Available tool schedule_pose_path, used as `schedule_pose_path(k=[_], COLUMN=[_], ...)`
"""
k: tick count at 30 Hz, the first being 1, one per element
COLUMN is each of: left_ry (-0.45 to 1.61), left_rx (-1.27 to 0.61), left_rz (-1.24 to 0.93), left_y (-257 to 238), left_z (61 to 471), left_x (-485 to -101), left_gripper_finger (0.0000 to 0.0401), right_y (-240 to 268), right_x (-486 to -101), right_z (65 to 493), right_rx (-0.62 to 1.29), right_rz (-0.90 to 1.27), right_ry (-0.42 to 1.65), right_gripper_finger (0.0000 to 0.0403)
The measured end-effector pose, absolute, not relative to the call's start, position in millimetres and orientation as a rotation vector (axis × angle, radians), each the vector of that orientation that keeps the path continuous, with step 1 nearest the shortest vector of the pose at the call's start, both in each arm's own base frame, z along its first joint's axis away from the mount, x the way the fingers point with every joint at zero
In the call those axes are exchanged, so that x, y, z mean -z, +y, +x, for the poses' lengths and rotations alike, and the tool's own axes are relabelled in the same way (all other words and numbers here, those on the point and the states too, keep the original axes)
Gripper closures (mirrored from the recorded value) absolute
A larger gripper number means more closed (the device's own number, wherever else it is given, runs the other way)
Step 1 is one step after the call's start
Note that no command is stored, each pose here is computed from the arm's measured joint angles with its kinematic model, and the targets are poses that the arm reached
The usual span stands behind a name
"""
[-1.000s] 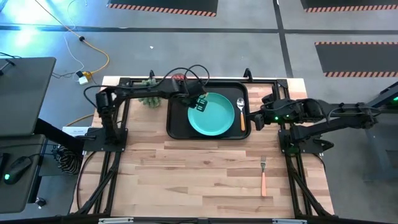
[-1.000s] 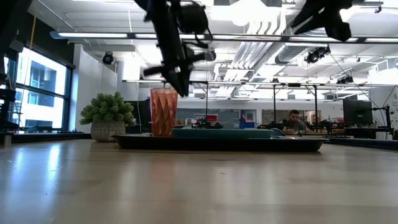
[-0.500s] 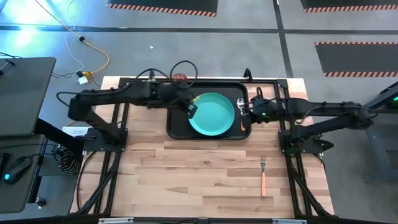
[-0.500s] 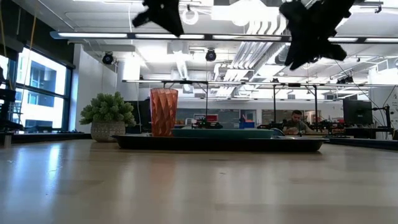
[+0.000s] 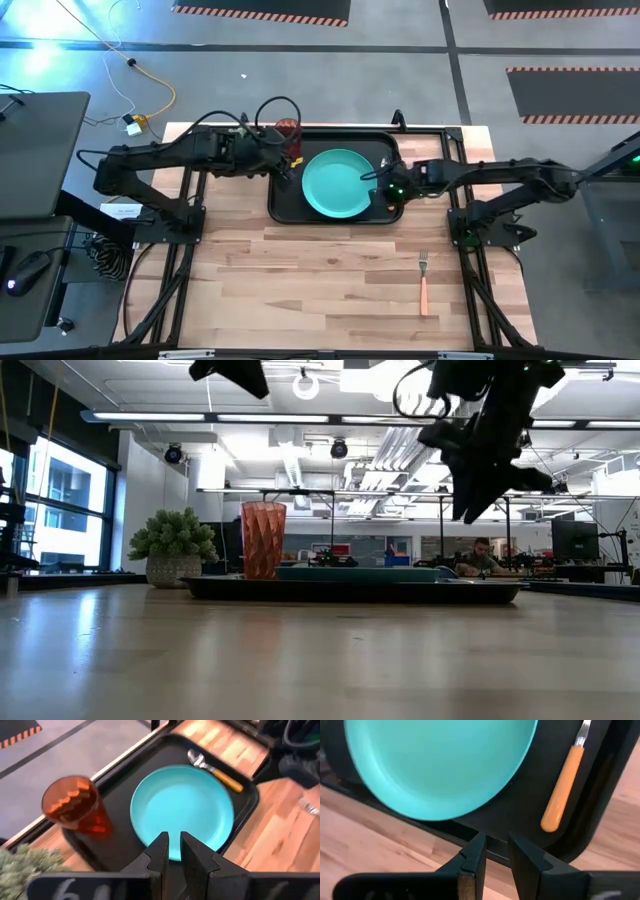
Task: Pick and place plate/cup/fork/spoon on tray
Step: Put the light blue plate on the black tray
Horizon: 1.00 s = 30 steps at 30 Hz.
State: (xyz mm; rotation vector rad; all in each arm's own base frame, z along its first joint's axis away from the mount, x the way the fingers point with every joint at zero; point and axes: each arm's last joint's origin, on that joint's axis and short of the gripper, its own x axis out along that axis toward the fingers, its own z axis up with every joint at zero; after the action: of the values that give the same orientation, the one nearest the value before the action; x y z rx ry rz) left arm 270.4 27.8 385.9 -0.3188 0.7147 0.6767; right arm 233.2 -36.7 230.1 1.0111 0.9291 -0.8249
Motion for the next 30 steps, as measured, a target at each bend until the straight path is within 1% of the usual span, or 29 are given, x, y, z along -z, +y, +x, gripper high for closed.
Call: schedule_pose_path(k=[8, 17, 25, 30], left_ry=[0.784, 0.793, 0.793, 0.796], left_rx=[-0.696, -0.687, -0.687, -0.683], left_rz=[-0.248, -0.224, -0.225, -0.217], left_y=[29, 29, 29, 29], left_z=[267, 267, 267, 267], left_x=[-378, -379, -379, -379], left_gripper_finger=[0.0362, 0.0362, 0.0362, 0.0362], right_y=[-42, -44, -45, -48], right_x=[-203, -179, -167, -165], right_z=[254, 265, 271, 276], right_rx=[0.863, 0.92, 0.93, 0.919], right_rz=[1.057, 1.061, 1.057, 1.07], right_ry=[0.979, 1.041, 1.056, 1.024], right_gripper_finger=[0.0331, 0.0331, 0.0331, 0.0331])
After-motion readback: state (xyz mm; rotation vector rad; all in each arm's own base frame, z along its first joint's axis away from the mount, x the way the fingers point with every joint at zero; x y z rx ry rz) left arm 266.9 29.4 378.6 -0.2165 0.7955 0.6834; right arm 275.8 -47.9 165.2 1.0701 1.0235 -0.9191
